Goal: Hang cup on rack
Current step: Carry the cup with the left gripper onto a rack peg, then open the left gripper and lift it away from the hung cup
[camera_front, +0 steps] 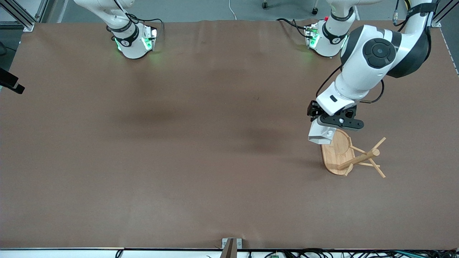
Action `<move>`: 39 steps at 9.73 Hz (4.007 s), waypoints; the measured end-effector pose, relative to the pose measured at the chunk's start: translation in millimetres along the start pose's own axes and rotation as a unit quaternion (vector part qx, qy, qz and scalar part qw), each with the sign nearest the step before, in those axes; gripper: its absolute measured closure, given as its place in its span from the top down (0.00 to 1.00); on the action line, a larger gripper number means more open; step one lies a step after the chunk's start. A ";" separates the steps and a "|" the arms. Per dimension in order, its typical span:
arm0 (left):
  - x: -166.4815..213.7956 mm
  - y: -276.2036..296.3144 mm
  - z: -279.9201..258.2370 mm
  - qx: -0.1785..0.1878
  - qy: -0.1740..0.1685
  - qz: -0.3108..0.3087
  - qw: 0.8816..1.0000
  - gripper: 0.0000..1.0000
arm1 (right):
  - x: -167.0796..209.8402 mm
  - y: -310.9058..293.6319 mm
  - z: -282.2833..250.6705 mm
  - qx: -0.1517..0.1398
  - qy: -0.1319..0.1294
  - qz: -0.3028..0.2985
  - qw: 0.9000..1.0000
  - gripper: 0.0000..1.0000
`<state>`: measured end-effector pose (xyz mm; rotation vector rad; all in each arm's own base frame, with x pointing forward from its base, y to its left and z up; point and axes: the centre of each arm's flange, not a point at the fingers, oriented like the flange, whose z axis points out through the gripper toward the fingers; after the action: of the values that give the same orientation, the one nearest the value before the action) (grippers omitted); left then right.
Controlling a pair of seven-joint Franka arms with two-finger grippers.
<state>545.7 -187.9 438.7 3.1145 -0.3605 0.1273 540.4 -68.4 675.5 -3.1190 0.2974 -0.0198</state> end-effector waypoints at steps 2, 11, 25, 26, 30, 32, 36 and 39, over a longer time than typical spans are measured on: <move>2.4 -11.1 8.5 -0.001 0.004 0.007 1.000 0.78 | 0.0 0.2 0.0 0.000 0.000 0.000 1.000 1.00; 17.1 -56.5 46.8 -0.009 0.017 0.025 1.000 0.78 | -0.2 0.5 0.2 0.000 -0.001 -0.001 1.000 1.00; 14.5 -95.1 58.9 -0.003 0.009 0.003 1.000 1.00 | -1.2 0.3 1.0 0.000 -0.006 -0.004 1.000 1.00; 15.4 -95.2 55.3 -0.002 0.012 0.002 1.000 1.00 | -1.2 0.3 1.0 0.000 -0.006 -0.004 1.000 1.00; 6.1 -93.3 -24.2 0.013 0.011 -0.059 0.998 1.00 | -1.1 0.2 0.9 0.000 -0.005 -0.004 1.000 1.00; -5.2 -104.3 -79.5 0.023 -0.005 -0.081 0.996 1.00 | -1.1 0.1 1.0 0.000 -0.005 -0.004 1.000 1.00; -14.8 -127.8 -178.2 0.027 -0.027 -0.102 0.994 1.00 | -1.1 0.2 1.1 0.000 -0.005 -0.004 1.000 1.00; -23.5 -123.4 -201.3 0.029 -0.018 -0.089 0.995 1.00 | -1.1 0.2 1.0 0.000 -0.005 -0.004 1.000 1.00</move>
<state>535.0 -59.8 638.2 3.1900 -0.0805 0.0825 539.3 -68.4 674.4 -3.1191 0.2846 -0.0028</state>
